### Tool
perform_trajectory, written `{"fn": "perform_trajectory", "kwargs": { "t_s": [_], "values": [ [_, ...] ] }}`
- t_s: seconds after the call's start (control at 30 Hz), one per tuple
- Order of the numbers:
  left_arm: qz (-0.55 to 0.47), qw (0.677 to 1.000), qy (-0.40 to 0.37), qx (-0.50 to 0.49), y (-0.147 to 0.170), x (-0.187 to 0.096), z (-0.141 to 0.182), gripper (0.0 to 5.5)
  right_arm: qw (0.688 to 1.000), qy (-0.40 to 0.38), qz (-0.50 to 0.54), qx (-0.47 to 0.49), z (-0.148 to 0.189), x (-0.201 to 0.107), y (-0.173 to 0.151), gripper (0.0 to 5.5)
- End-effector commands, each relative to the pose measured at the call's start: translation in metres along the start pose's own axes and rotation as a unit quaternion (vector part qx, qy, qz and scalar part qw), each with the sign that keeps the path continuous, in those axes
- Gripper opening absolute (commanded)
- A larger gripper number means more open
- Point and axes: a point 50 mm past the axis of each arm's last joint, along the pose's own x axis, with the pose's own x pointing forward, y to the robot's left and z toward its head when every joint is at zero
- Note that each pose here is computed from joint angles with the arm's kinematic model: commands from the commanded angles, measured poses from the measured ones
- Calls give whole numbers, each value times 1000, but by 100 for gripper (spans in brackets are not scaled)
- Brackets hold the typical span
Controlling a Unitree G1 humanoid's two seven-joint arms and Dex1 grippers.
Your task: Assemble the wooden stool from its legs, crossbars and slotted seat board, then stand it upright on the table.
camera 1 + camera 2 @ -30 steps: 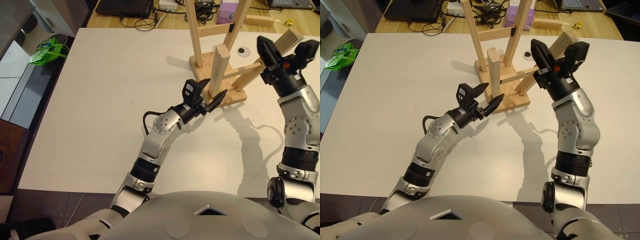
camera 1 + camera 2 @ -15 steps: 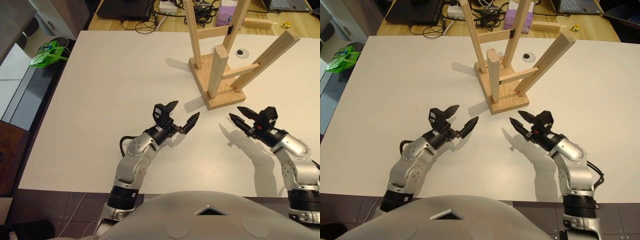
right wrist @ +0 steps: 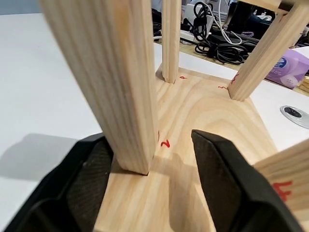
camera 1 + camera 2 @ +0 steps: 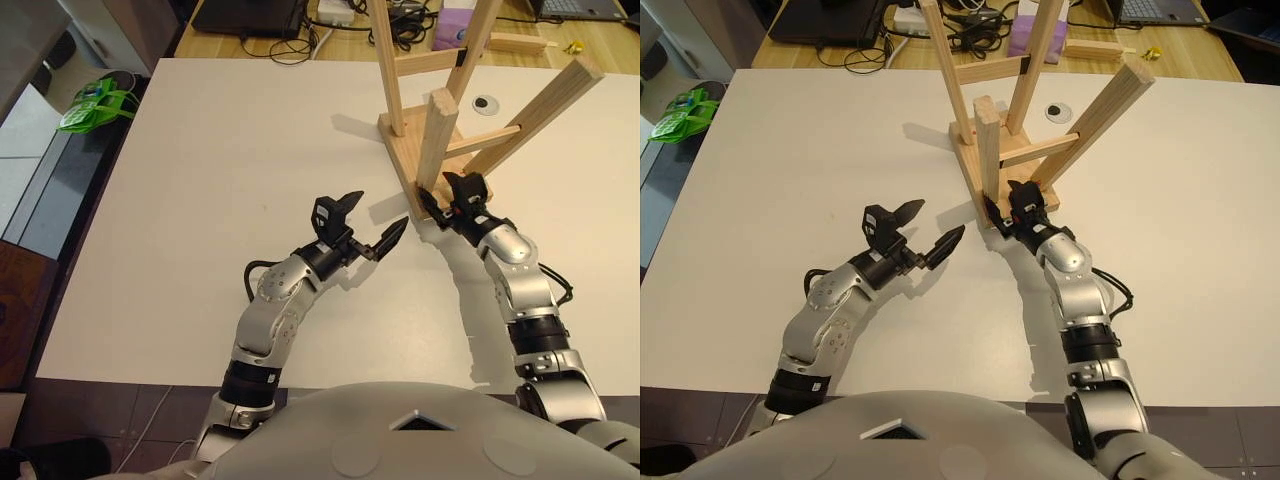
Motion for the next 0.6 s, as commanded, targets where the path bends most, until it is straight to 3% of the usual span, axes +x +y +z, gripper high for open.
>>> {"fn": "perform_trajectory", "kwargs": {
  "t_s": [0.03,0.13,0.27,0.33,0.47,0.6],
  "values": [
    [8,1000,-1,7,2,3,0,540,1000,-6,9,-10,7,18,10,272],
    [19,1000,-3,10,5,5,0,540,999,36,21,-5,-8,19,14,213],
    [31,999,-7,15,9,6,1,540,997,70,10,-7,-20,13,5,213],
    [33,999,-8,16,10,7,1,540,997,75,9,-9,-22,9,3,213],
    [40,999,-8,20,12,7,0,540,997,64,39,-21,-26,4,5,139],
    [64,997,-8,34,24,4,3,540,997,50,63,-21,-44,-12,-3,108]
  ]
}}
